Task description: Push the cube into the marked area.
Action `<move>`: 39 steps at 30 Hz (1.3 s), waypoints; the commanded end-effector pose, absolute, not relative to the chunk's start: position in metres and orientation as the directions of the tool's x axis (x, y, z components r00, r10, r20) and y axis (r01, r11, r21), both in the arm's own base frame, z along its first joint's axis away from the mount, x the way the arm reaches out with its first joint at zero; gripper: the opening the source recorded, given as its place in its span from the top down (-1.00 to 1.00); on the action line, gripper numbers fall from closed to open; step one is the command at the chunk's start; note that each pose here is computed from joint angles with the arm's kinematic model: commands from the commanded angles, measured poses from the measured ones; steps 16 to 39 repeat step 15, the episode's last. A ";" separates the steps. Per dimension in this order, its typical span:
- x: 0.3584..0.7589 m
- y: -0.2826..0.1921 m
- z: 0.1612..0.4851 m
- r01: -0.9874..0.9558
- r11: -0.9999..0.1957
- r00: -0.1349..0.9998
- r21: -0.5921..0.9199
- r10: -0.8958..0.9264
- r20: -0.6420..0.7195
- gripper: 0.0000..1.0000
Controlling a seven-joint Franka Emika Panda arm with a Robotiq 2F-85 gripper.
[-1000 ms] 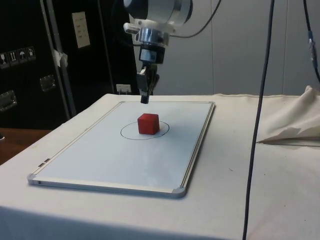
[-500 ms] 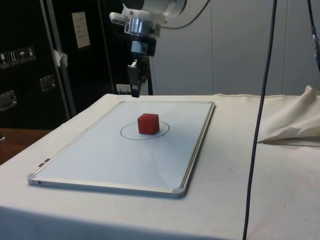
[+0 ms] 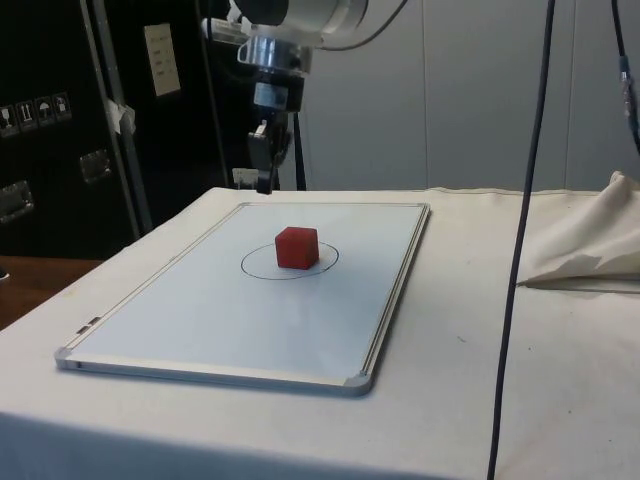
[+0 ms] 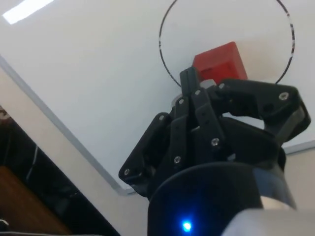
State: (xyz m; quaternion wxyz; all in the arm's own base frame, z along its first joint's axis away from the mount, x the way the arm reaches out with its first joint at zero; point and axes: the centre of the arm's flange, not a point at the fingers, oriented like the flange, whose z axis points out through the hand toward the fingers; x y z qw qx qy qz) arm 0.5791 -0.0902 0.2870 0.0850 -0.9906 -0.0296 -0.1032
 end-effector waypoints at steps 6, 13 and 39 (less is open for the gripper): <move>0.589 -0.080 0.300 0.082 -0.986 0.975 -0.146 0.048 0.219 1.00; 0.593 -0.072 0.315 0.095 -0.988 0.973 -0.124 0.065 0.220 1.00; 0.593 -0.072 0.315 0.096 -0.987 0.973 -0.126 0.066 0.221 1.00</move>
